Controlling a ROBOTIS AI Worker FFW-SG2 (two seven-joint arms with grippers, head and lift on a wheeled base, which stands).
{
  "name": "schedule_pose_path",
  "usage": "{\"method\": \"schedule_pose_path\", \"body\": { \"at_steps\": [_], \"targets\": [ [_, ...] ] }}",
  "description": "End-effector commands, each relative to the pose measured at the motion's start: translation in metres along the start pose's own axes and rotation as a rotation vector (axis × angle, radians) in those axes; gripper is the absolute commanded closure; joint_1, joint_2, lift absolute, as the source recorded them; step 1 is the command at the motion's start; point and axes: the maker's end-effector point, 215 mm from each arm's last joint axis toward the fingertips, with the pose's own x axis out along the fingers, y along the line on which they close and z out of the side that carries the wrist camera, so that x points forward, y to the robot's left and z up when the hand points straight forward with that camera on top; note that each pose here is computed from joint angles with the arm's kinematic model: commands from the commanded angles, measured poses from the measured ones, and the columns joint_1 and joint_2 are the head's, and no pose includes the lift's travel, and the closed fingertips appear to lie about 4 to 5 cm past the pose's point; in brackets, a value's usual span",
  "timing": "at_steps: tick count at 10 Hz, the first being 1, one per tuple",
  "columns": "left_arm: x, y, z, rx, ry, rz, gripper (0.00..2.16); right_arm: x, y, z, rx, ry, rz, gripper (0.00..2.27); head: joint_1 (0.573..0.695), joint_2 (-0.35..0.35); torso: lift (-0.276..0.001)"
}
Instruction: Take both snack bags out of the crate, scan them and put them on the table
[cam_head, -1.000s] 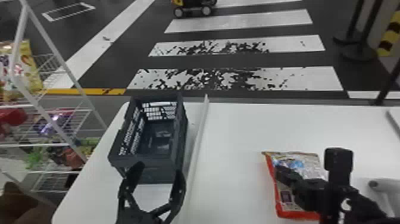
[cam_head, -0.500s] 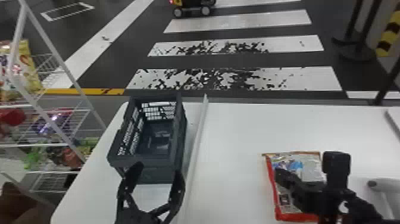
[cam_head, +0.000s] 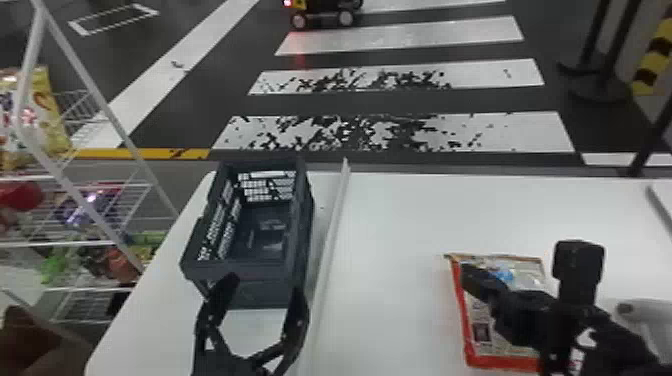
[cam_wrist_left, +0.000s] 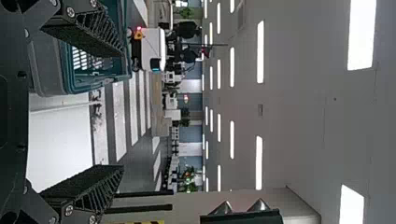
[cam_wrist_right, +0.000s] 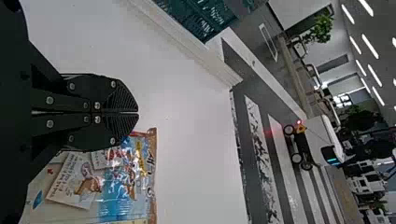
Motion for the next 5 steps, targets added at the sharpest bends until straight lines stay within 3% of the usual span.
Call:
{"method": "schedule_pose_path", "body": {
  "at_steps": [1,5],
  "targets": [
    [0.0,0.0,0.0,0.0,-0.001,0.0,0.15,-0.003,0.009,0.013,-0.009,-0.02,0.014,2.26,0.695,0.235,-0.094],
    [0.0,0.0,0.0,0.0,-0.001,-0.001,0.15,0.02,0.034,0.006,-0.036,0.014,0.075,2.26,0.695,0.265,-0.094]
  ]
}}
